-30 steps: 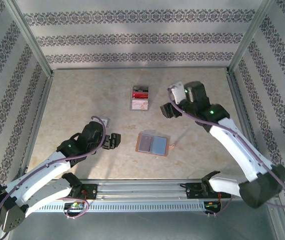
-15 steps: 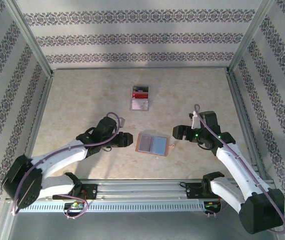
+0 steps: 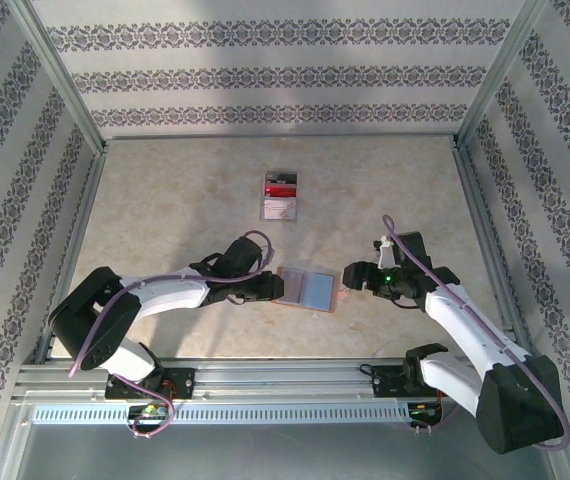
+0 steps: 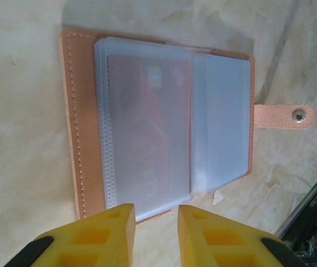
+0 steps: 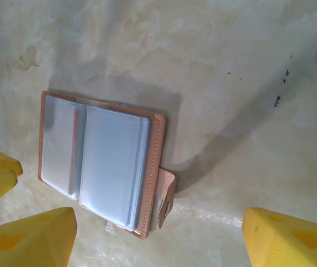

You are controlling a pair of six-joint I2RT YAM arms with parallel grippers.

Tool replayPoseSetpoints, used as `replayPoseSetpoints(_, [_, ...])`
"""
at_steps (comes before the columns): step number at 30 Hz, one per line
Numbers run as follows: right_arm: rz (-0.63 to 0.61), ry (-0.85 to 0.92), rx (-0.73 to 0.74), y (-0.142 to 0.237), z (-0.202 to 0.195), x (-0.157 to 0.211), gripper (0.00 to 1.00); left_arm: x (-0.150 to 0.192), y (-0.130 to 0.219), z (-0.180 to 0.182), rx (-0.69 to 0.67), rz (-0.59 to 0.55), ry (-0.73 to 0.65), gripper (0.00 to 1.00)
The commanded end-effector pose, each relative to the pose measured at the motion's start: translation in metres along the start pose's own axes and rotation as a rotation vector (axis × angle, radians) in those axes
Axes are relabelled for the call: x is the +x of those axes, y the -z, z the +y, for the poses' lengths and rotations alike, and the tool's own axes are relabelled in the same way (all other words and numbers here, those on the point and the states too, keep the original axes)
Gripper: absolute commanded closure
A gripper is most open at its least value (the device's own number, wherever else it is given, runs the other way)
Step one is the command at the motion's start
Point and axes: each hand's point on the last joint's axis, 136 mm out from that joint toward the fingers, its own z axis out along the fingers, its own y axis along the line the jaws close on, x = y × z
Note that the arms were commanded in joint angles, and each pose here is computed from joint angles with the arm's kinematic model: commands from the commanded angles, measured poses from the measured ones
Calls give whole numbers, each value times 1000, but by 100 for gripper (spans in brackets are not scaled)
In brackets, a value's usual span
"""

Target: Take the credit cards out of the card holder

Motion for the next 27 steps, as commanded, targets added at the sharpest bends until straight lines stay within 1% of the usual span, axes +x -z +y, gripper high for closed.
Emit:
replayPoseSetpoints(1, [15, -23, -11, -7, -2, 3, 23, -9, -3, -14, 33, -22, -24, 75])
replayPoseSetpoints(10, [44, -35, -16, -17, -4, 6, 24, -15, -13, -8, -29, -2, -49, 76])
replayPoseSetpoints(20, [66, -45, -19, -25, -4, 10, 24, -11, -24, 6, -77, 27, -39, 77])
replayPoseSetpoints(24, [79, -48, -31, -29, -2, 11, 26, -7, -27, 11, -88, 44, -36, 78])
replayPoseSetpoints(27, [99, -52, -47, -34, 1, 14, 29, -4, -31, 10, -74, 57, -30, 80])
